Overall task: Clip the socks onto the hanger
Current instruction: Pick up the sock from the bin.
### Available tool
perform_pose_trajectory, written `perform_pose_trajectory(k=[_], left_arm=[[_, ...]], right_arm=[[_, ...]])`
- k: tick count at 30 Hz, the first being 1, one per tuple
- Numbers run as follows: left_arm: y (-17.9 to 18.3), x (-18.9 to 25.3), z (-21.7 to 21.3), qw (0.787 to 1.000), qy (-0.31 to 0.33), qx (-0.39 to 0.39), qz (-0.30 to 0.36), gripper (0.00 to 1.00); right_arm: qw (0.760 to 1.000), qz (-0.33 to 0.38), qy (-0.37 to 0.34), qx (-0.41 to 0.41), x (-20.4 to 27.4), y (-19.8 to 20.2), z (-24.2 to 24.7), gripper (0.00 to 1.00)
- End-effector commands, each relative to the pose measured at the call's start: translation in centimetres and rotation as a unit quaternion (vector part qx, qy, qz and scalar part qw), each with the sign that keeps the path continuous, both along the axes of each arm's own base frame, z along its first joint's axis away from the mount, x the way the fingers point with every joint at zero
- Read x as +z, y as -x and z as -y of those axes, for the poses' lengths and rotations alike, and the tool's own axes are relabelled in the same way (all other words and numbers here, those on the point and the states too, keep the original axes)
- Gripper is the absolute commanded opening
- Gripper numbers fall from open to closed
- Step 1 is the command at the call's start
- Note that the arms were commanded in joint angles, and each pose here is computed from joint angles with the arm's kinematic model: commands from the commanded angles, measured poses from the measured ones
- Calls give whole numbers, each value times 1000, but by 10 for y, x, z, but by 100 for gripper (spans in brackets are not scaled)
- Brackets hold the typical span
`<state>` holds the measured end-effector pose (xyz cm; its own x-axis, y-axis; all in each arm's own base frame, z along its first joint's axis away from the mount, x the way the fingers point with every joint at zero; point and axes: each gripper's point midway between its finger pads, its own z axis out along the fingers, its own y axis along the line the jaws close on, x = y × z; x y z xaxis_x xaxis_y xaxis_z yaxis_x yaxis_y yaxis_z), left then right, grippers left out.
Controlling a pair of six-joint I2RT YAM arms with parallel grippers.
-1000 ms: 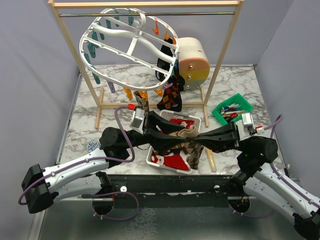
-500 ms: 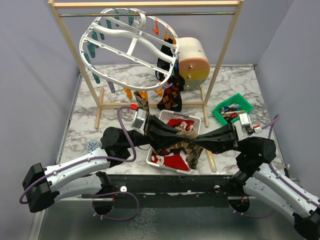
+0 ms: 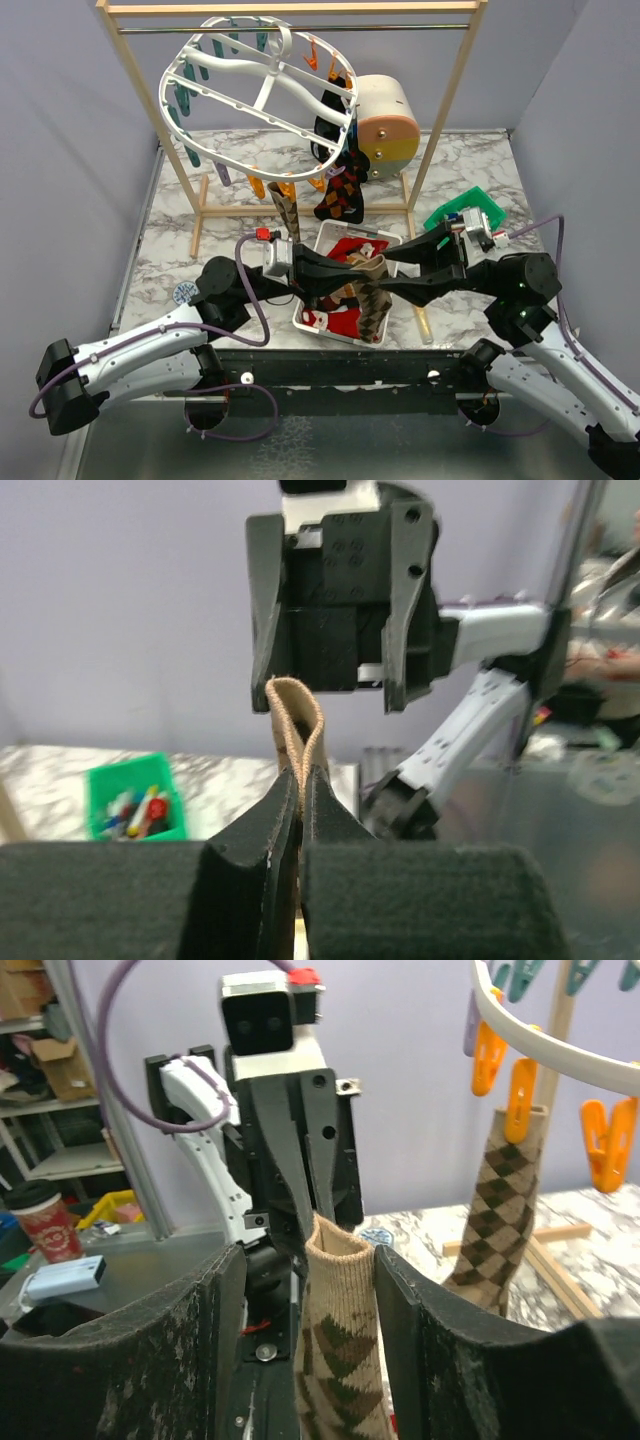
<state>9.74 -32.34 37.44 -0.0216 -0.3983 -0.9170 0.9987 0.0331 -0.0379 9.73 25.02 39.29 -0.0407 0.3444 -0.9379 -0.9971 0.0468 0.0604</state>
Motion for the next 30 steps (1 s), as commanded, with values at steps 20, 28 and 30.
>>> perform_pose_trajectory(k=[20,28,30], left_arm=[[-30,-25,-20,906,-214,102,351,0],[-32,-27,-18,905,-219,103,351,0],[-33,-26,-19,904,-219,106,352,0]], right_arm=[[949,-149,256,-112,-15,-61,-3,59],[939,-164,289,-88,-37,-57,-6,60],[935,-170,298,-86,-45,-57,-6,60]])
